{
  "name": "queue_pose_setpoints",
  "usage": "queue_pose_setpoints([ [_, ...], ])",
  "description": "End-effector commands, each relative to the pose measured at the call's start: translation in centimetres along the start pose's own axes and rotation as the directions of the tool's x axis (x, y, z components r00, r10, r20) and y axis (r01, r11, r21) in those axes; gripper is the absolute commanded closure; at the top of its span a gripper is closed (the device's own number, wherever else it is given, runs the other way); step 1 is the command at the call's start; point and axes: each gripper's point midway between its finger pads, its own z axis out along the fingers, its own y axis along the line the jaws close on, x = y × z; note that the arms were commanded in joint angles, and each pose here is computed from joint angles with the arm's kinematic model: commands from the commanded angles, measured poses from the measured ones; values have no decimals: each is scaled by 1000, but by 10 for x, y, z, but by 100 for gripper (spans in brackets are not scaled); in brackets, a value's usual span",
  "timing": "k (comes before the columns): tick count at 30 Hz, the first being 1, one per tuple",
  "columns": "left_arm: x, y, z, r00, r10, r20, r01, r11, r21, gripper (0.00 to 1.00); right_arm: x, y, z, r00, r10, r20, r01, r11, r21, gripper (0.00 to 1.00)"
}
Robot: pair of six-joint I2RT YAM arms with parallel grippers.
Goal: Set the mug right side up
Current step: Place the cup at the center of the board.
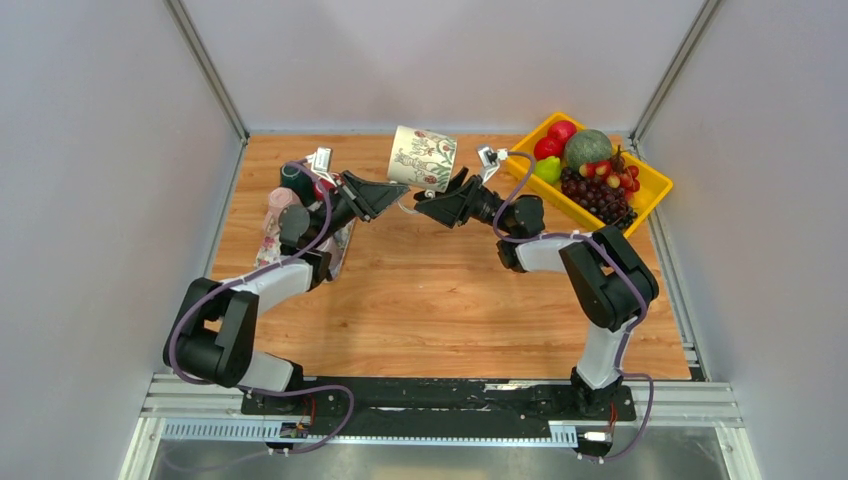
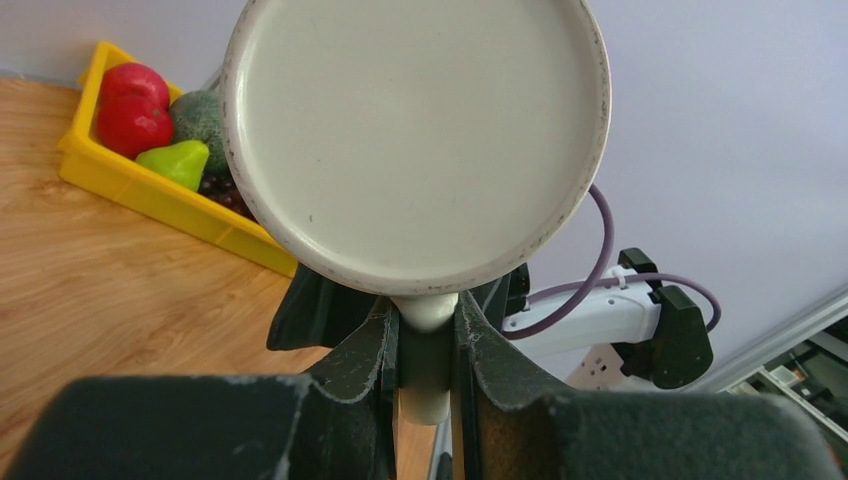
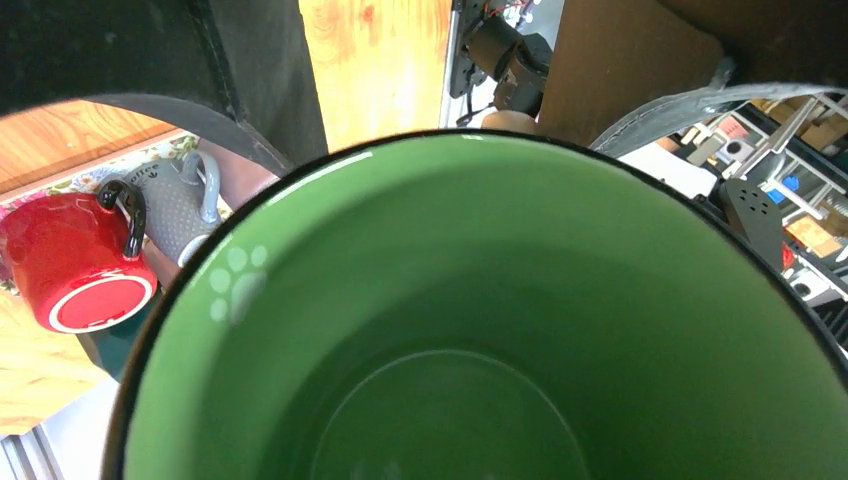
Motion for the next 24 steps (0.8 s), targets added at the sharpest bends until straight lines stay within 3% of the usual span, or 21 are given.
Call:
queue_pose_setpoints([
  [1,-19,-50,7,986,130,102,-147,973,179,100,-30,43,7,984,-115,135,136,977,-162,25],
  [11,-8,-31,7,989,124,80,-133,983,126,100,-50,48,2,975,-121,186,151,976,-156,26],
  [18,4,-24,7,992,114,60,-120,987,106,100,-68,45,-5,964,-126,235,159,979,-128,34],
  [24,18,-20,9,994,105,27,-108,988,109,100,-74,38,-9,964,-77,254,108,988,-113,35],
])
